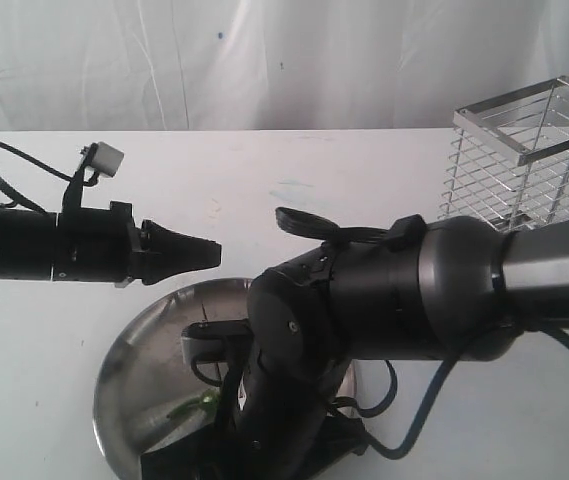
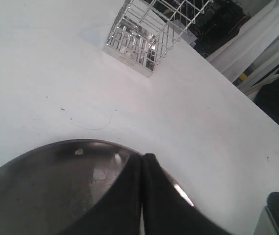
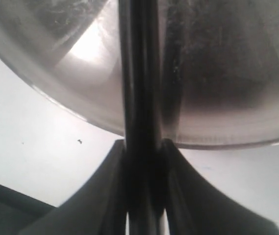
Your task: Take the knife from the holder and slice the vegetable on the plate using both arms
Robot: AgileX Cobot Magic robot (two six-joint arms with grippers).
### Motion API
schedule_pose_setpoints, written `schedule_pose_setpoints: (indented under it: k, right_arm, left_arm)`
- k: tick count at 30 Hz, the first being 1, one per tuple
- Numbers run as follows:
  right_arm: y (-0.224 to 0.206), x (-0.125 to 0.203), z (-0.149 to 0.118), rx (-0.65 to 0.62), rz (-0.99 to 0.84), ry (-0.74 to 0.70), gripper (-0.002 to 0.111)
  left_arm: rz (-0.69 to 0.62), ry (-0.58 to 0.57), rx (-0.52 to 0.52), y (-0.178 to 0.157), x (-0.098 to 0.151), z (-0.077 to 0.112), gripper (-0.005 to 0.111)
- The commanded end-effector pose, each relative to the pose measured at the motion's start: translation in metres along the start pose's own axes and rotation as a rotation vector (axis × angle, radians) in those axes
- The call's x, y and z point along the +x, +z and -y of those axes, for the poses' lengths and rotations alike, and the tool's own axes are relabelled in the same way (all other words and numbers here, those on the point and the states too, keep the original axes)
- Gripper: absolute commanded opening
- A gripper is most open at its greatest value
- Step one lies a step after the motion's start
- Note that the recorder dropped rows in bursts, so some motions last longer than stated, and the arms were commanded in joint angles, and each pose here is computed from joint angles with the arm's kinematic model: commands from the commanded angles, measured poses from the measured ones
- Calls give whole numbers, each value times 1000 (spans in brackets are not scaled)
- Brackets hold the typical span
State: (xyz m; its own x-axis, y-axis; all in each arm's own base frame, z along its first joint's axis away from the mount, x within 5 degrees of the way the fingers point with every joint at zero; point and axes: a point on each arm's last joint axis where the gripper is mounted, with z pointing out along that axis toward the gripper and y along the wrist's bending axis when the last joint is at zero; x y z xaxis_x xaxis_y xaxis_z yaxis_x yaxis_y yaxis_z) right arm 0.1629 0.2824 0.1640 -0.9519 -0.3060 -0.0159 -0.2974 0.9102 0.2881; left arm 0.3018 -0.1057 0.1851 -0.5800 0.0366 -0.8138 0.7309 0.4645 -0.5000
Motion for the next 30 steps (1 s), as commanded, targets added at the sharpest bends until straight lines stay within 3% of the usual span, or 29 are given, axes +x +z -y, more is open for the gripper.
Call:
schedule_pose_setpoints:
  k: [1, 5, 13, 30]
  right_arm:
    - [3, 2, 2, 23, -23, -9, 0]
    - [7, 4, 5, 43, -61, -34, 0]
    - [7, 5, 5, 46, -69, -69, 0]
    - [7, 3, 4, 37, -51, -80, 0]
  left_arm:
    - [12, 26, 55, 0, -1, 6, 0]
    - [-32, 34, 71, 1, 5, 4, 0]
    - [-107, -58, 51, 13, 32, -17, 0]
    - [-113, -61, 36, 14, 33, -20, 0]
